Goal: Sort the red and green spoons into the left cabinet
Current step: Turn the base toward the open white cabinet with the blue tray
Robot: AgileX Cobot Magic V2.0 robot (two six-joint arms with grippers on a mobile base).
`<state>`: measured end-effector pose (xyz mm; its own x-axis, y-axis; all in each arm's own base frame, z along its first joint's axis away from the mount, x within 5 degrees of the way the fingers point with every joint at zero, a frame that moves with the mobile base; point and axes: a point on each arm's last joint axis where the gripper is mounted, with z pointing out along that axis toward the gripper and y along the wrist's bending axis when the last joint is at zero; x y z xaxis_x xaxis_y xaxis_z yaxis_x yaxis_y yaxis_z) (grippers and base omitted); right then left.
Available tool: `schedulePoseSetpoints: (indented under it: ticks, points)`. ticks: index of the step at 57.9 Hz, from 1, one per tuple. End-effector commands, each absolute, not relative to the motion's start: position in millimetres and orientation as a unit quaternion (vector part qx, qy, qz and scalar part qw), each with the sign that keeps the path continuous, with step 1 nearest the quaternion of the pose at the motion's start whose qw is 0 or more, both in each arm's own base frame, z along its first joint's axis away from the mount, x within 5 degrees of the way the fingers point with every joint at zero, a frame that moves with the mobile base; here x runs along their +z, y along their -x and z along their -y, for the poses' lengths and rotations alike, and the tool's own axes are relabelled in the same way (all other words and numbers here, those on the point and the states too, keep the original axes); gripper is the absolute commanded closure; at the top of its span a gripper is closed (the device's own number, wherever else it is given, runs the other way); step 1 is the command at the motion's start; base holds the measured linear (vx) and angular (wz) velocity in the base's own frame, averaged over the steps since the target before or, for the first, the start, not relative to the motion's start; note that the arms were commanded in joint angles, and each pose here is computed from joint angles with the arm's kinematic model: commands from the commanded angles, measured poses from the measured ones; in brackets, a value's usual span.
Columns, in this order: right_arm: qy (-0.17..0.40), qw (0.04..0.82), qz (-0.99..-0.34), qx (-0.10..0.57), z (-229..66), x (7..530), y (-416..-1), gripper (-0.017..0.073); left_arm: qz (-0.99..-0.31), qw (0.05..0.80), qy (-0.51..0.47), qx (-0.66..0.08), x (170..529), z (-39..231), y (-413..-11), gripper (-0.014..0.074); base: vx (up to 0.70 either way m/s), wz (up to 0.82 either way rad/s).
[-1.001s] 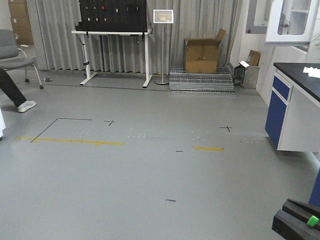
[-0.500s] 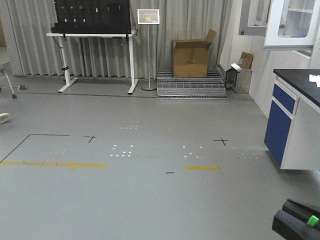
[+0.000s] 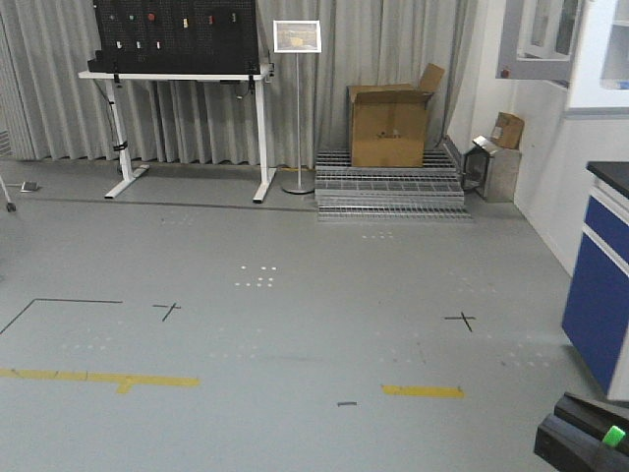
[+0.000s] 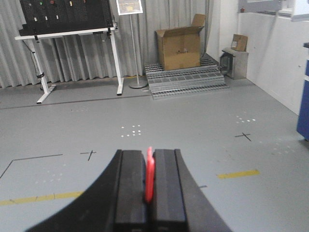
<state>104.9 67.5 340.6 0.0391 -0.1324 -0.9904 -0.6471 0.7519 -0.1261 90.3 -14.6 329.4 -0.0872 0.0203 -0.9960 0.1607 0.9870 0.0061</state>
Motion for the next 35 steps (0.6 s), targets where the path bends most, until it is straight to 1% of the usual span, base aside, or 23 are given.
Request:
schedulePoseSetpoints:
  ticks: [1, 16, 35]
  points:
    - [0.275, 0.673, -0.656, 0.203, -66.6, 351.7, -105.4, 0.0562, -0.699, 0.711, -0.051, -0.057, 346.1, 13.9, -89.9, 0.0597, 0.7, 0.1]
    - [0.277, 0.672, -0.656, 0.205, -67.0, 351.6, -105.0, 0.0562, -0.699, 0.711, -0.051, -0.057, 346.0, 13.9, -89.7, 0.0597, 0.7, 0.08]
    - [0.276, 0.672, -0.656, 0.204, -66.9, 351.6, -105.2, 0.0562, -0.699, 0.711, -0.051, -0.057, 346.0, 13.9, -89.9, 0.0597, 0.7, -0.01]
